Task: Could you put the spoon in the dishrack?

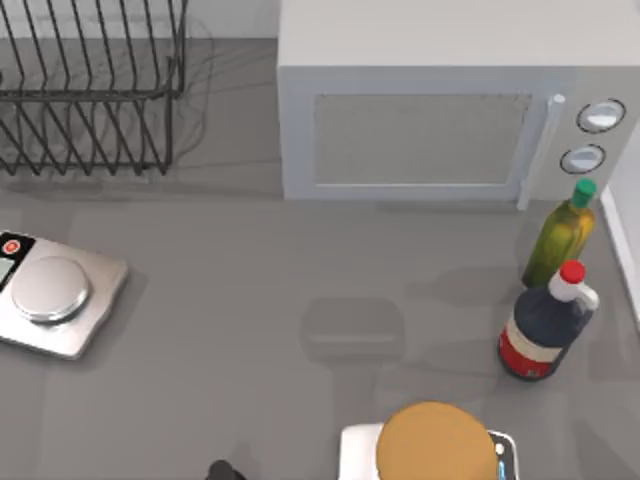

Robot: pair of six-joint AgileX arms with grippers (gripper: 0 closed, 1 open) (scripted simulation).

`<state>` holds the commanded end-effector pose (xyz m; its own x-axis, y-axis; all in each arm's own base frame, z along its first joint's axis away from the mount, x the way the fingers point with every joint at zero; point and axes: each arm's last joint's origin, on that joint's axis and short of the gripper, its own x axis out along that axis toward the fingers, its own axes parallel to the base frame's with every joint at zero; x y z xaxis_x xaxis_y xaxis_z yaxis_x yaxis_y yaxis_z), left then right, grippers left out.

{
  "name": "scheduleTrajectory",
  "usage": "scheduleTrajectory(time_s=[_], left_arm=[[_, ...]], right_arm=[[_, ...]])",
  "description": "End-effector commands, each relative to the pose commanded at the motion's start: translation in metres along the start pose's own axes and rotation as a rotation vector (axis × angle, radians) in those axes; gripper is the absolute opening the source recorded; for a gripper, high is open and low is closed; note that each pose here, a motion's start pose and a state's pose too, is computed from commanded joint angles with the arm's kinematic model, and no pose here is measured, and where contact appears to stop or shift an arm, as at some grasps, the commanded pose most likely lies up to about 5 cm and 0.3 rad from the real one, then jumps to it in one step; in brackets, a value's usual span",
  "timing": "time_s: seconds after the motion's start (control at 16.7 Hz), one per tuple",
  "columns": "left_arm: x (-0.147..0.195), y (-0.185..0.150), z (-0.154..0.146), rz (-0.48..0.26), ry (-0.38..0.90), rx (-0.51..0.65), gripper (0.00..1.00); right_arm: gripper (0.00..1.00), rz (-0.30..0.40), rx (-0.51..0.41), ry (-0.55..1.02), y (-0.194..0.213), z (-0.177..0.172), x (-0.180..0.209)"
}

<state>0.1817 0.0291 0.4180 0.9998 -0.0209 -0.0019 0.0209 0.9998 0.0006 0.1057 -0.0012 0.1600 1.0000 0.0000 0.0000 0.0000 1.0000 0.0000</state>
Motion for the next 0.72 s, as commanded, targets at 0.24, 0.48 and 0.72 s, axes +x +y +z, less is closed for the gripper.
scheduleTrajectory(time_s=[0.24,0.48,0.72], left_arm=[[0.000,0.000,0.001,-0.001,-0.001,0.002,0.00],[0.022,0.001,-0.005,-0.015,0.003,0.001,0.00],[0.086,0.007,-0.036,-0.021,0.008,-0.001,0.00]], right_arm=[[1.00,0.000,0.000,0.000,0.000,0.000,0.000],[1.00,0.000,0.000,0.000,0.000,0.000,0.000],[1.00,0.000,0.000,0.000,0.000,0.000,0.000]])
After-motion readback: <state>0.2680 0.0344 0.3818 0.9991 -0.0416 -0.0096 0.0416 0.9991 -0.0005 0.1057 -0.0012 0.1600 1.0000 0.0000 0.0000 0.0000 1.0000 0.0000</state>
